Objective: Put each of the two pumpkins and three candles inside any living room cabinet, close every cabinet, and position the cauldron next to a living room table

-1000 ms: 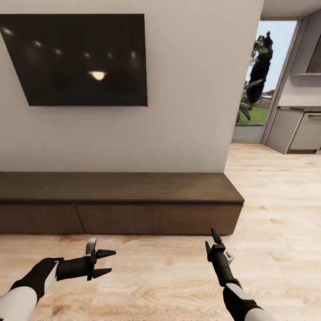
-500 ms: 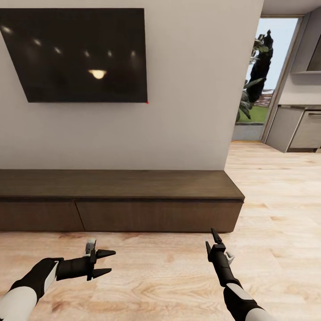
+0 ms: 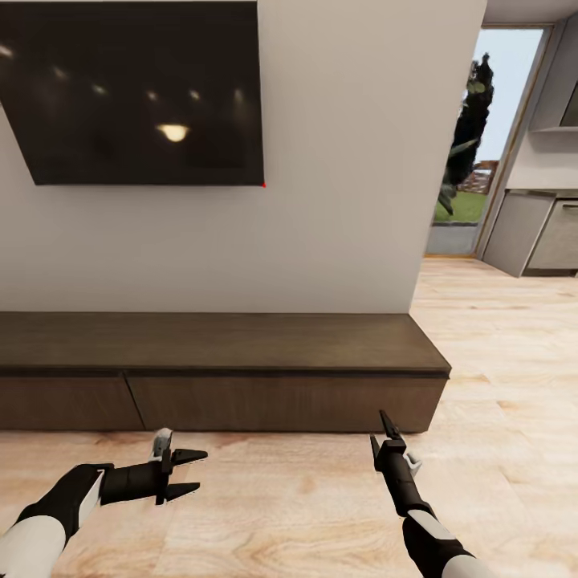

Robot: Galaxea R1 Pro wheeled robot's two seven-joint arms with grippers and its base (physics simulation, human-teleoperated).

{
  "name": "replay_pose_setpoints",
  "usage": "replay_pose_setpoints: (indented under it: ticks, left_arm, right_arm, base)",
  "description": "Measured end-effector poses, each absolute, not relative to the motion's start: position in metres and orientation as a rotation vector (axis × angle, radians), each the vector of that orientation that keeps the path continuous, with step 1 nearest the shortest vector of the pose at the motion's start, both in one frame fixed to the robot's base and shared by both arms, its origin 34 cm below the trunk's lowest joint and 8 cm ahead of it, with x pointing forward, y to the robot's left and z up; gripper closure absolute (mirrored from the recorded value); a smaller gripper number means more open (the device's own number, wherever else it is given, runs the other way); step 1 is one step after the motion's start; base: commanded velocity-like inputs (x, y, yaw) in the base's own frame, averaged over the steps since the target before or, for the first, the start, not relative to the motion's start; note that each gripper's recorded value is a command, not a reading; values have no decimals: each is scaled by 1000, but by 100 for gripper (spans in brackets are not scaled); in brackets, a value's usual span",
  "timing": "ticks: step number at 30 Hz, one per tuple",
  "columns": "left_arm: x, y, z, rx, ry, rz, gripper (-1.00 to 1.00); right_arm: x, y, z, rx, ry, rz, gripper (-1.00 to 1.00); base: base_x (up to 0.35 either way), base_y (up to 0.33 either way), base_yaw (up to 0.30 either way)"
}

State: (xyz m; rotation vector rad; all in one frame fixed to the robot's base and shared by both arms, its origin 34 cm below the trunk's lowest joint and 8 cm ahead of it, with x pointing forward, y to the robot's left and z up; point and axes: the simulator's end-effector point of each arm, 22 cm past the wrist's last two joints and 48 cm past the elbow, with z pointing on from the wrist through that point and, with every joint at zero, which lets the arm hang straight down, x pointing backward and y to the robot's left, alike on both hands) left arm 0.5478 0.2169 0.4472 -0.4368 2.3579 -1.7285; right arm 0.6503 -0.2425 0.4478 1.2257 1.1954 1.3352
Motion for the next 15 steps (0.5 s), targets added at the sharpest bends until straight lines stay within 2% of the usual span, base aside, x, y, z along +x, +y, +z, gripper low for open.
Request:
replay_pose_setpoints:
  ticks: [9,15]
  left_arm:
    - [548,217,447,-436,2358,-1729,-100]
    - [548,216,447,-436,2357,-1730,-100]
  right_arm:
    - [650,-242,448,1226,1195,1336,-100]
    - [650,-242,448,1226,1195,1336,-100]
  base:
    - [322,0,0]
    - [77,0,0]
